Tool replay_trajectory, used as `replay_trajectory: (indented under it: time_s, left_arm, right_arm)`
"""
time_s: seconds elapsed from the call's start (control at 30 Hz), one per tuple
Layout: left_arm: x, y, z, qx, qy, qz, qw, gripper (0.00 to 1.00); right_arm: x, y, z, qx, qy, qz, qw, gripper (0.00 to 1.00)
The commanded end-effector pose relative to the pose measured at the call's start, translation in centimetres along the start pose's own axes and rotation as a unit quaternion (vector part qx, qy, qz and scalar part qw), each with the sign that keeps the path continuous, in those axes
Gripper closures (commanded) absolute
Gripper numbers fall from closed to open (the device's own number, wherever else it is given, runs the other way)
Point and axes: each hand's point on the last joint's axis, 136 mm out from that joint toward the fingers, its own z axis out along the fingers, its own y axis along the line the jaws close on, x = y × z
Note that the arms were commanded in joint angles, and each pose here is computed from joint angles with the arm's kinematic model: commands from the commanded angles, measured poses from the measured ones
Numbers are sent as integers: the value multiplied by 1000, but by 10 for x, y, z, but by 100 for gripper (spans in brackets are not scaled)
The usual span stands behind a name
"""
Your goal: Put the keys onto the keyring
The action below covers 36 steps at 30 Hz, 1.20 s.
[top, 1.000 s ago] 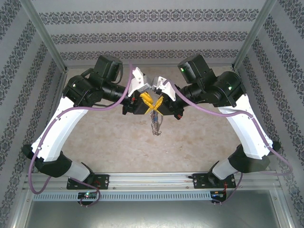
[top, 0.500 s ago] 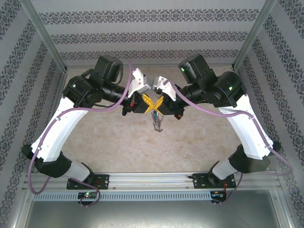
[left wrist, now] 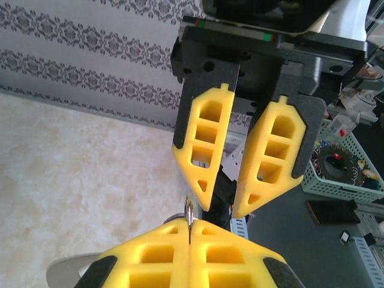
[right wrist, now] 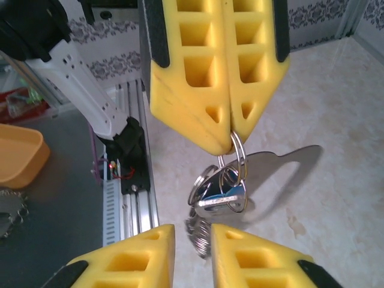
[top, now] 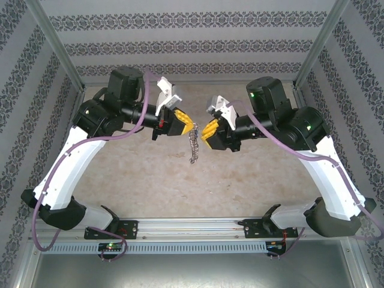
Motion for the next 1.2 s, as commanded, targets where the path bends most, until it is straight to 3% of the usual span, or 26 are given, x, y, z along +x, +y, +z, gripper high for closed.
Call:
replay_trajectory:
  time_s: [0.0,0.4,0.67,0.97,1.17]
  left_arm:
    - [-20,-12,-8,18,-39,23,999,100]
    - [-26,-15,-10,23,-59,31,998,100]
    - [-30,-15,-12,28,-71,28,997,100]
    - [-31,-13,-12,31,-73,24,997,100]
    - [-33,-13,-12,33,-76,24,996,100]
  right_arm:
    - [-16,5,-6,-21,-40,8,999,80]
    - [-42,9,-25,-75,-117,39,990,83]
    - [-35,9,-18,-97,-105,52,988,84]
    - [-36,5,-16,-96,-108,43,989,97]
    - [-35,1,-14,-90,-106,47,989,100]
